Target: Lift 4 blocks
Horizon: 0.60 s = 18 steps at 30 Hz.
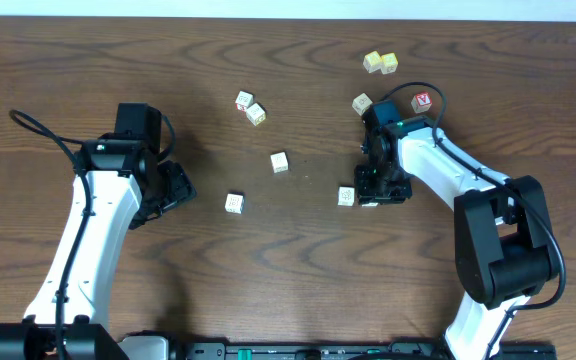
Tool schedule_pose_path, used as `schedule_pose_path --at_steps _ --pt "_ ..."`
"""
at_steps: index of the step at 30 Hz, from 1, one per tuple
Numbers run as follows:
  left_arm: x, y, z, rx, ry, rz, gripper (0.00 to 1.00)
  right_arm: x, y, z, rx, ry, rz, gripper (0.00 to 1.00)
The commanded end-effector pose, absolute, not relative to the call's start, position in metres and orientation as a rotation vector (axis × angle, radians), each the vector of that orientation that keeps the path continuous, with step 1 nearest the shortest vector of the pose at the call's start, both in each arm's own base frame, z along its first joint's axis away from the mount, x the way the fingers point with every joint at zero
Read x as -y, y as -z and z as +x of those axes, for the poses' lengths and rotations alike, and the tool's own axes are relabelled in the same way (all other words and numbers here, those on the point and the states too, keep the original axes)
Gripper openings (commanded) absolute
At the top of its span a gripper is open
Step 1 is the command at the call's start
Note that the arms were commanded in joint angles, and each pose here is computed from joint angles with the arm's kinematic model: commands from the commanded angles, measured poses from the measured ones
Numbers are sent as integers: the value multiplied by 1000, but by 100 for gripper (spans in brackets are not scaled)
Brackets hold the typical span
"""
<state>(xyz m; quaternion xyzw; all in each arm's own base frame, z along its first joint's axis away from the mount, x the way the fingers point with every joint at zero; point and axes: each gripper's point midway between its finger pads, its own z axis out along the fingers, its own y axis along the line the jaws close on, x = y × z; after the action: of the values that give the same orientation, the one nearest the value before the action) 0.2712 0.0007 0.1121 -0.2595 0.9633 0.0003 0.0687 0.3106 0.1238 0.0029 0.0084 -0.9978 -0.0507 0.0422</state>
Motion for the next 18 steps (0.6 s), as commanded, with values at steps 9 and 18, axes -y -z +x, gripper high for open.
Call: schedule_pose_path --at_steps 9,18 --pt "-4 -117 276 -2873 -16 -805 76 -126 -50 342 3109 120 32 51" --pt "-4 -117 276 -2873 -16 -805 76 -157 -86 338 3071 258 81 54"
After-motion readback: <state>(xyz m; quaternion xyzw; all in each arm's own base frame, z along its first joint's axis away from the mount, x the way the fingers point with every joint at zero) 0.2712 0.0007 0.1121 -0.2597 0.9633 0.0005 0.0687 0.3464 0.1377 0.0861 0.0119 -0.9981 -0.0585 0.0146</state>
